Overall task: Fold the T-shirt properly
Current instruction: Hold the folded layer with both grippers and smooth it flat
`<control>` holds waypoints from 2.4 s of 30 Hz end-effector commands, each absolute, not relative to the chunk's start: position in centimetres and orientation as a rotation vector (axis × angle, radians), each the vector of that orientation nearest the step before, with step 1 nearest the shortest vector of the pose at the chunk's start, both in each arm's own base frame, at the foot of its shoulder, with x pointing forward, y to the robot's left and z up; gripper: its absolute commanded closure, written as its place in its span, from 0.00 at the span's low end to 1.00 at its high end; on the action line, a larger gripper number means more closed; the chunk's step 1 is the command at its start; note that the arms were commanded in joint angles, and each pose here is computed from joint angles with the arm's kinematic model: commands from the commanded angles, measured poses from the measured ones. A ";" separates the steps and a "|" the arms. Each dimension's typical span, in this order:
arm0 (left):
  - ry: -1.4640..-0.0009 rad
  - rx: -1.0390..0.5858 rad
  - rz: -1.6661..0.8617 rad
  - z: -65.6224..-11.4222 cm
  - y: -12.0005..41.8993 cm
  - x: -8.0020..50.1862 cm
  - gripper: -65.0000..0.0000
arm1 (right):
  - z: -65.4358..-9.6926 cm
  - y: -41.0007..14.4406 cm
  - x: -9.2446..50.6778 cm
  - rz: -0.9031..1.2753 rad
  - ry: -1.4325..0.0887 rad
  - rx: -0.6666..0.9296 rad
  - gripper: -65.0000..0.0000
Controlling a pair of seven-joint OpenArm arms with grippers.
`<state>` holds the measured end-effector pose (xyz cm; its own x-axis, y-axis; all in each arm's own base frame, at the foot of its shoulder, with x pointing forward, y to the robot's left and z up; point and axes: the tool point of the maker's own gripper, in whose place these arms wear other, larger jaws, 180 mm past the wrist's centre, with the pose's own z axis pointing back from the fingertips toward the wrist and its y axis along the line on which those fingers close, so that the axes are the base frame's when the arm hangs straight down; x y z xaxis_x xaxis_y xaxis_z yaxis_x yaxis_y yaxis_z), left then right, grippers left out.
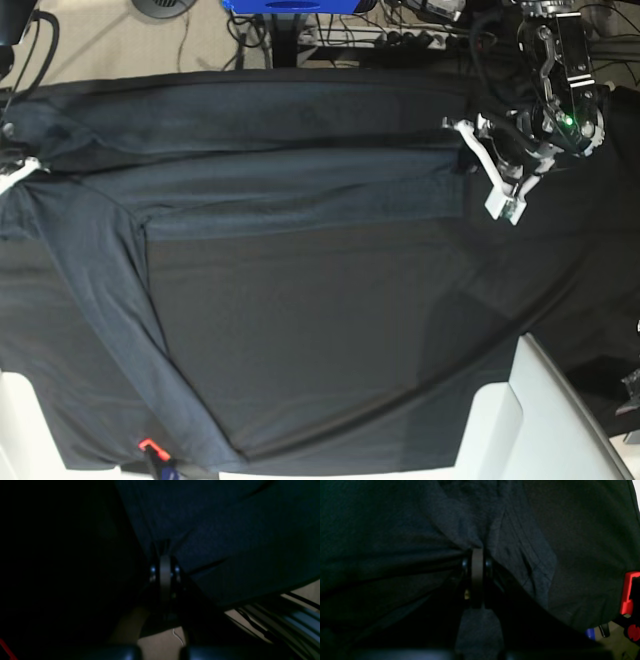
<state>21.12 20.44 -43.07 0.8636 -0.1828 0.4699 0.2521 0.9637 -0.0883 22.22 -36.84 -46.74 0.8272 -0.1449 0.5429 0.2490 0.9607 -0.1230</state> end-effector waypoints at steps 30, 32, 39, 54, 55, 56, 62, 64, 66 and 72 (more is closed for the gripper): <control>-0.523 -0.134 -0.241 -42.0 20.8 22.4 0.97 | -45.2 -38.2 23.3 -0.205 -0.604 -0.225 0.99; -0.523 -0.132 -0.240 -42.0 20.9 22.4 0.79 | -45.2 -38.2 23.3 -0.205 -0.604 -0.225 0.99; -0.561 -0.120 -0.222 -41.0 21.5 23.5 0.27 | -45.1 -38.2 23.3 -0.206 -0.605 -0.225 0.99; -0.585 -0.114 -0.169 -40.6 22.4 23.8 0.19 | -45.2 -38.2 23.3 -0.210 -0.602 -0.225 0.73; -0.585 -0.114 -0.169 -40.6 22.4 23.8 0.19 | -45.2 -38.2 23.3 -0.210 -0.603 -0.225 0.65; -0.585 -0.114 -0.169 -40.6 22.4 23.8 0.19 | -45.2 -38.2 23.3 -0.211 -0.604 -0.226 0.56; -0.585 -0.114 -0.169 -40.6 22.4 23.8 0.19 | -42.9 -40.6 23.2 -0.340 -0.690 -0.284 0.37; -0.585 -0.114 -0.169 -40.6 22.4 23.8 0.19 | -41.3 -39.7 24.2 -0.308 -0.758 -0.279 0.45; -0.585 -0.115 -0.168 -40.6 22.4 23.8 0.19 | -39.9 -38.3 25.2 -0.228 -0.802 -0.252 0.64; -0.583 -0.117 -0.166 -40.7 22.3 23.7 0.19 | -40.0 -37.1 27.3 -0.220 -0.824 -0.194 0.94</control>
<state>22.98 22.20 -41.58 0.8428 -0.1208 0.5245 0.1837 0.9806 -0.0692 26.26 -36.12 -41.73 0.6923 -0.1442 0.7071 0.2673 0.9614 -0.0656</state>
